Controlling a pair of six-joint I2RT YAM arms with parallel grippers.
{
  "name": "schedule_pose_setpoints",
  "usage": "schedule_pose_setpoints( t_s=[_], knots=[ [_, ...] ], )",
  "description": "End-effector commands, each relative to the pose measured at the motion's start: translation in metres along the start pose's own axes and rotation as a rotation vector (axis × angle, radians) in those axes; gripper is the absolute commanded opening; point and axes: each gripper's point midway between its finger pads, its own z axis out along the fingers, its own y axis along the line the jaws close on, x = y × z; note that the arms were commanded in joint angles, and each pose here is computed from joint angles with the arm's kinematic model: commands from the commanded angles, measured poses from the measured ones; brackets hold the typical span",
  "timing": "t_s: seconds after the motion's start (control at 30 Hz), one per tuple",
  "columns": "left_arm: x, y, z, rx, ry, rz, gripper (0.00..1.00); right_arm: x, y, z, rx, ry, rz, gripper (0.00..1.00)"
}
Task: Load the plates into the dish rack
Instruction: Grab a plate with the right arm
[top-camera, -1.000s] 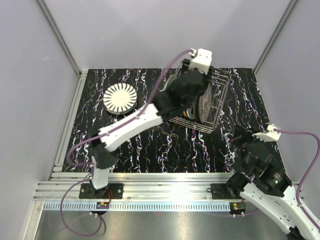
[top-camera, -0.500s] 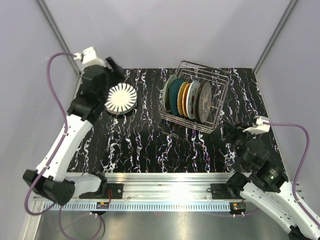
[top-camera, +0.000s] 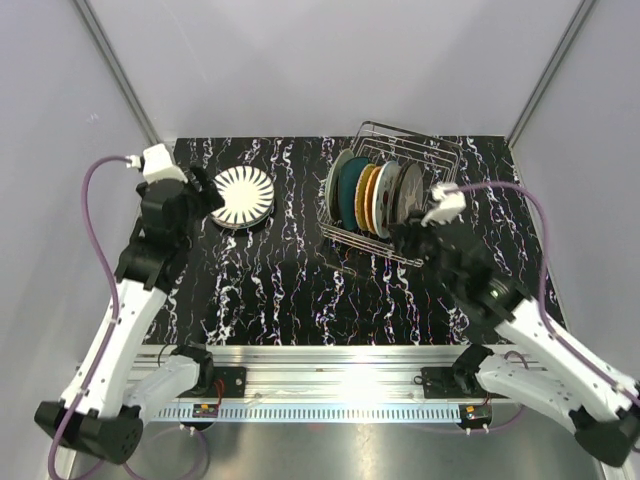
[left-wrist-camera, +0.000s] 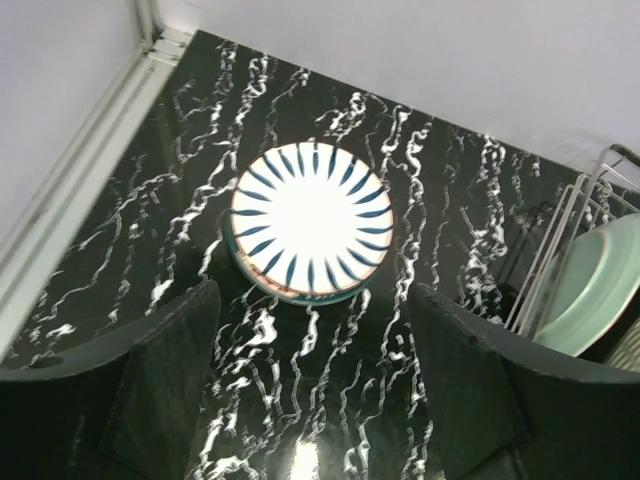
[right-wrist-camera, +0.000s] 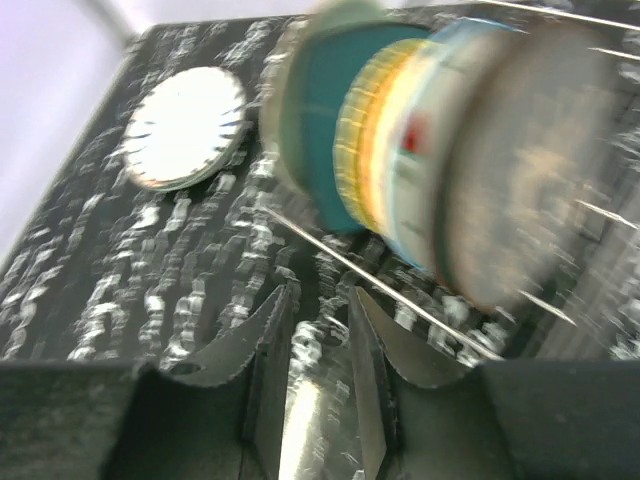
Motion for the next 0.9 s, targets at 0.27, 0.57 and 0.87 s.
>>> schedule_pose_setpoints(
  t_s=[0.27,0.57,0.87],
  knots=[
    [-0.020,0.029,-0.017,-0.090,-0.149,-0.132,0.88,-0.032,0.170,0.111,-0.412,0.104,-0.084,0.41],
    [-0.031,0.041,-0.030,-0.112,-0.209,-0.168,0.88,0.014,0.219,0.229,-0.325,0.236,-0.087,0.43],
    [-0.028,0.037,-0.028,-0.100,-0.187,-0.171,0.88,0.074,0.209,0.332,-0.090,0.252,-0.065,0.44]
  ],
)
